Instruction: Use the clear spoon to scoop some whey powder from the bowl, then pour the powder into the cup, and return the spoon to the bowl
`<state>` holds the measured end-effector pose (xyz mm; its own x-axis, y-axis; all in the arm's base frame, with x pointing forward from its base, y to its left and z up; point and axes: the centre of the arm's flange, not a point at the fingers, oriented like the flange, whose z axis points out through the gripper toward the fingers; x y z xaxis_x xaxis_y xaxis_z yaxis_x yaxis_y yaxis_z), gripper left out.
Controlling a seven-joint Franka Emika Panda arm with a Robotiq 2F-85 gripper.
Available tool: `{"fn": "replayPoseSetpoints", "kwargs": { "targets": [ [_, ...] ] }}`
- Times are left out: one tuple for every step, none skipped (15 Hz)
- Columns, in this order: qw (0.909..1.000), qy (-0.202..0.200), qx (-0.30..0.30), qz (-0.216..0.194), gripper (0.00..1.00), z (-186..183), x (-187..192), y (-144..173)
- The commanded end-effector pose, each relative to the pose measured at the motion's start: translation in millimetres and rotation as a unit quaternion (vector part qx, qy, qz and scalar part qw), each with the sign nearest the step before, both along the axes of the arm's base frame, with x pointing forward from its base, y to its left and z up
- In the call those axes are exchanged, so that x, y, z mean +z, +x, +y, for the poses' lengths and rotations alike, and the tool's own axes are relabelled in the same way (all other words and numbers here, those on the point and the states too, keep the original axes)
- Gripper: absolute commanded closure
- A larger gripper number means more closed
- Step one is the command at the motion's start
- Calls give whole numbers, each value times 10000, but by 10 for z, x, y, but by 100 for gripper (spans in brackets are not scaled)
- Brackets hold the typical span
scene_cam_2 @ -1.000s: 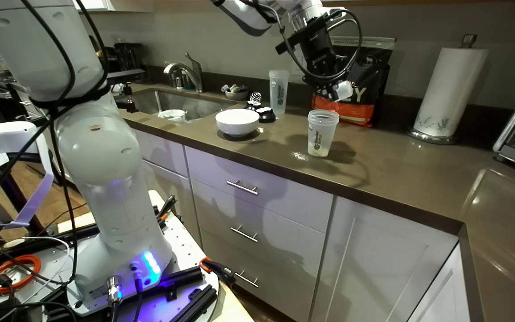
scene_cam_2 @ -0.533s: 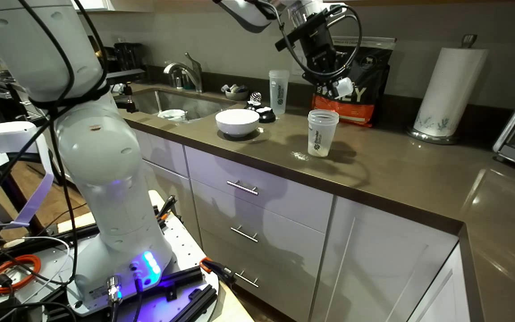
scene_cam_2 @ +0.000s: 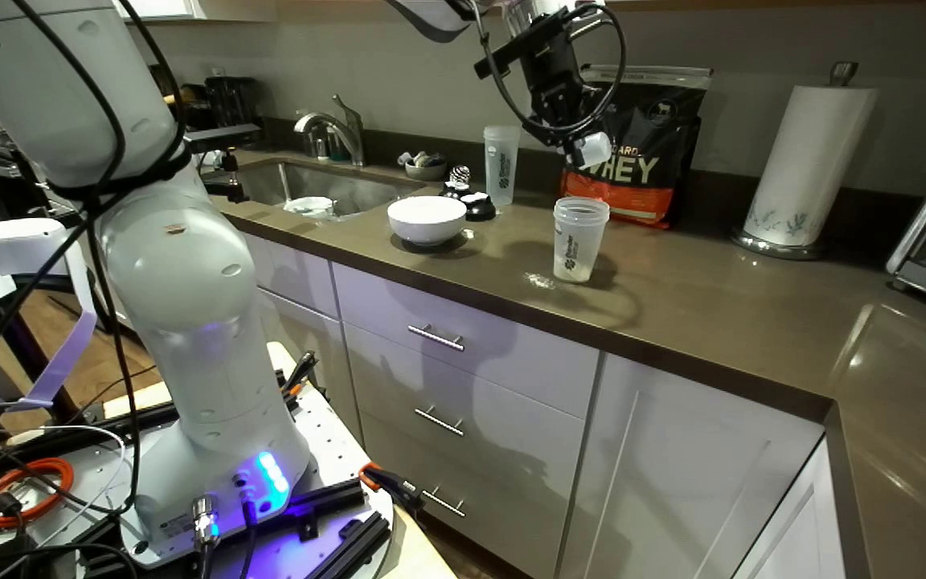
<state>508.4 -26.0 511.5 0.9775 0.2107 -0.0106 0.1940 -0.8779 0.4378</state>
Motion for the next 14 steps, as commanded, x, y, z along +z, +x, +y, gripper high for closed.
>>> {"fn": "replayPoseSetpoints", "kwargs": {
  "targets": [
    [9995,237,167,155,99,129,18,-209],
    [9991,316,210,195,99,179,1,-235],
    [9986,400,267,231,99,233,-18,-259],
    [9979,480,339,262,99,293,-33,-279],
    [9971,567,417,298,99,361,-55,-295],
    [9962,640,483,333,99,420,-63,-304],
    [9953,725,546,347,99,488,-75,-312],
    [9942,813,603,367,99,551,-84,-318],
    [9929,889,680,391,99,625,-103,-318],
    [9915,969,754,428,99,691,-116,-319],
    [9894,1055,868,484,99,769,-142,-323],
    [9871,1154,964,556,99,846,-159,-332],
    [9848,1231,1058,618,99,920,-176,-345],
    [9823,1316,1146,680,99,997,-187,-360]
  ]
}}
